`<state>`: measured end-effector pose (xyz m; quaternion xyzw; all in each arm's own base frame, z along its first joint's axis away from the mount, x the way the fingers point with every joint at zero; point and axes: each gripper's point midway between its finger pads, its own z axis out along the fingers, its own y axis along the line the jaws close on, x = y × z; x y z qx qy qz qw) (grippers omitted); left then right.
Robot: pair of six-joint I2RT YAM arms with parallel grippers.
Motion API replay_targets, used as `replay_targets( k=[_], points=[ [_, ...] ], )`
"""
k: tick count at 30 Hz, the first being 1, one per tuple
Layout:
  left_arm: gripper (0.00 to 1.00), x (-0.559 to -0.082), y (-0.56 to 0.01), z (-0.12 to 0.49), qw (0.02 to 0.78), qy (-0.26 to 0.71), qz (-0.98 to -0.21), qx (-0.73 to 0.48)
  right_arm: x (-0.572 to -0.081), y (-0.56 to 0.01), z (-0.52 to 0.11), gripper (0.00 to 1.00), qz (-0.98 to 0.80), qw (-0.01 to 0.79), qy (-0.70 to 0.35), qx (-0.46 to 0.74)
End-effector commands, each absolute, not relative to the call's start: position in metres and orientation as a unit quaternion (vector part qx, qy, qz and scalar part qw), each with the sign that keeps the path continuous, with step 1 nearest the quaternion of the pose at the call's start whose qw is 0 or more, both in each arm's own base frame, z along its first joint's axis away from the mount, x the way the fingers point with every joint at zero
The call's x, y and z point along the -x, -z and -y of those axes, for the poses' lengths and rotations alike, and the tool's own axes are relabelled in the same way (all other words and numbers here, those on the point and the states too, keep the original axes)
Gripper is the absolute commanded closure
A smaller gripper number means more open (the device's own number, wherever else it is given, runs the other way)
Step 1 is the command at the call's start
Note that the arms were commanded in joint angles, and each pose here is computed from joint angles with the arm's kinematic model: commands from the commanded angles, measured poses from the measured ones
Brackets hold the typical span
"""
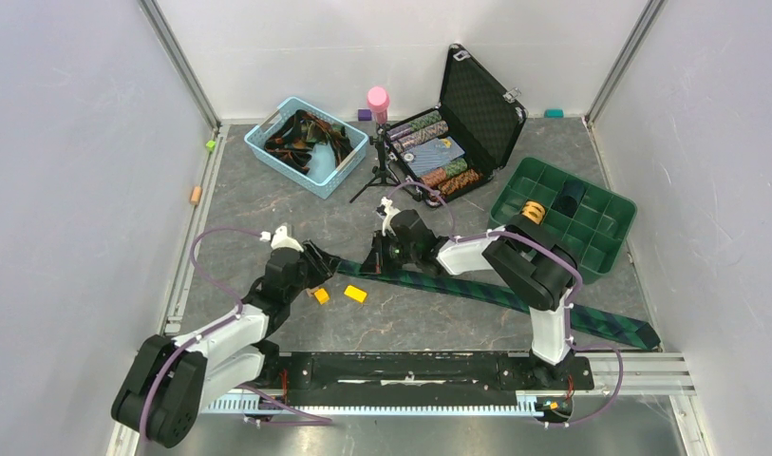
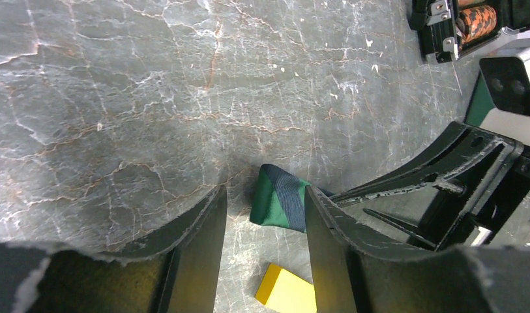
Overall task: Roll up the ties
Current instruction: Roll the tie at the center of the board.
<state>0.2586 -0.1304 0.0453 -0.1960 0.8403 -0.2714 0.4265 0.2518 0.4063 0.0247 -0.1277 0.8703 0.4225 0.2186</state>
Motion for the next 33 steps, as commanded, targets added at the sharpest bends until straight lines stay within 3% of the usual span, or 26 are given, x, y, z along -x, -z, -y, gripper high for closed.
replay_targets(
  k=[1, 11, 33],
  points=[
    [0.46, -0.265, -0.055, 0.138, 0.449, 0.287, -0.831, 0.158, -0.265, -0.029, -0.412, 1.0, -0.868, 0.239, -0.419, 0.117],
    [0.45, -0.263, -0.05, 0.149, 0.437, 0.305, -0.836, 0.127, -0.265, -0.021, -0.406, 1.0, -0.877, 0.236, -0.403, 0.112],
    [0.6, -0.264, -0.061, 0.166, 0.432, 0.341, -0.83, 0.091, -0.261, -0.014, -0.403, 1.0, -0.882, 0.229, -0.398, 0.106]
  ],
)
